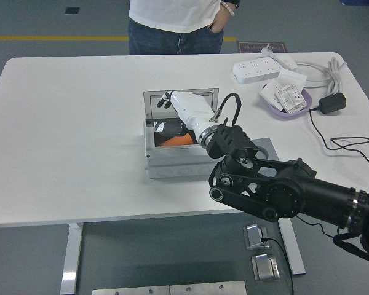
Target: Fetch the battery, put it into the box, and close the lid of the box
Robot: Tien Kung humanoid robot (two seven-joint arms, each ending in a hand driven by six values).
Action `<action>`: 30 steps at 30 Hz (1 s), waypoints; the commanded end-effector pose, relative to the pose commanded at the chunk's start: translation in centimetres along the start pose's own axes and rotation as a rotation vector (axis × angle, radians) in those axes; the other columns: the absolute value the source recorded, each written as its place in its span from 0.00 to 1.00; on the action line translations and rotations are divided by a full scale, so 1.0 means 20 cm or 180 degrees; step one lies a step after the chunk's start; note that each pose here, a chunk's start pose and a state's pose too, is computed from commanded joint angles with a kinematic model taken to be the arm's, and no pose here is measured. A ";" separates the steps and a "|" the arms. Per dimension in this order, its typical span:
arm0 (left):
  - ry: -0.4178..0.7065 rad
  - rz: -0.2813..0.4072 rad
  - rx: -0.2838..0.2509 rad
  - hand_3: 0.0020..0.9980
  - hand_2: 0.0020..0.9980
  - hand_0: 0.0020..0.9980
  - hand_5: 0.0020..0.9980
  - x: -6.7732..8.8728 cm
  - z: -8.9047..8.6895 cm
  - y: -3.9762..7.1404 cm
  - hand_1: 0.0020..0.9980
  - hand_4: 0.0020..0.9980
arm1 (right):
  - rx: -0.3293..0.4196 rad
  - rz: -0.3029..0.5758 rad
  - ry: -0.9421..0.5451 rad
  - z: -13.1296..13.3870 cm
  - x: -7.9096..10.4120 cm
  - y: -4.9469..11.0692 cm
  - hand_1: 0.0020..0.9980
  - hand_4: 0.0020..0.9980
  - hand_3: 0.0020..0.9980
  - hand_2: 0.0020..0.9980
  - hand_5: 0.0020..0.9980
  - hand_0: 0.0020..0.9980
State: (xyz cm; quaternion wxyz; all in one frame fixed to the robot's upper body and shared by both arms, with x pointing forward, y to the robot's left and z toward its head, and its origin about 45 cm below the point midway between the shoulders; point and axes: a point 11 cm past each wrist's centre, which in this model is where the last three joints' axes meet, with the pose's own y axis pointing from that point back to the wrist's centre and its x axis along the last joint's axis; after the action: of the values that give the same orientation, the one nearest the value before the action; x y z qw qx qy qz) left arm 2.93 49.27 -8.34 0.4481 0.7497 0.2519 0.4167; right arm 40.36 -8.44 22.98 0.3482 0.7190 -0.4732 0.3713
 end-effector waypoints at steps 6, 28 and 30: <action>-0.0004 -0.0013 0.0004 0.60 0.63 0.64 0.45 -0.01 0.00 0.00 0.71 0.58 | 0.0001 0.0019 -0.0204 -0.02 0.11 0.00 0.64 0.72 0.66 0.63 0.45 0.74; -0.0039 0.0009 -0.0023 0.60 0.63 0.64 0.44 0.02 0.03 0.00 0.71 0.58 | -0.0328 0.0021 -0.0271 0.11 0.21 -0.15 0.62 0.70 0.66 0.62 0.43 0.71; -0.0038 0.0008 -0.0020 0.60 0.63 0.64 0.44 0.02 0.03 0.00 0.71 0.58 | -0.0331 -0.0016 -0.0257 0.12 0.18 -0.15 0.62 0.70 0.66 0.62 0.43 0.71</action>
State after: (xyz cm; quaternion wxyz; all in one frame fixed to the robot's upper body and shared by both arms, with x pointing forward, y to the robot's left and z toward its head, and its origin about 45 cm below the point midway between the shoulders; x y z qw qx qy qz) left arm 3.57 49.22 -8.30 0.4515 0.7511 0.2470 0.4135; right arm 44.58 -11.06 24.57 0.3667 0.7155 -0.5038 0.3160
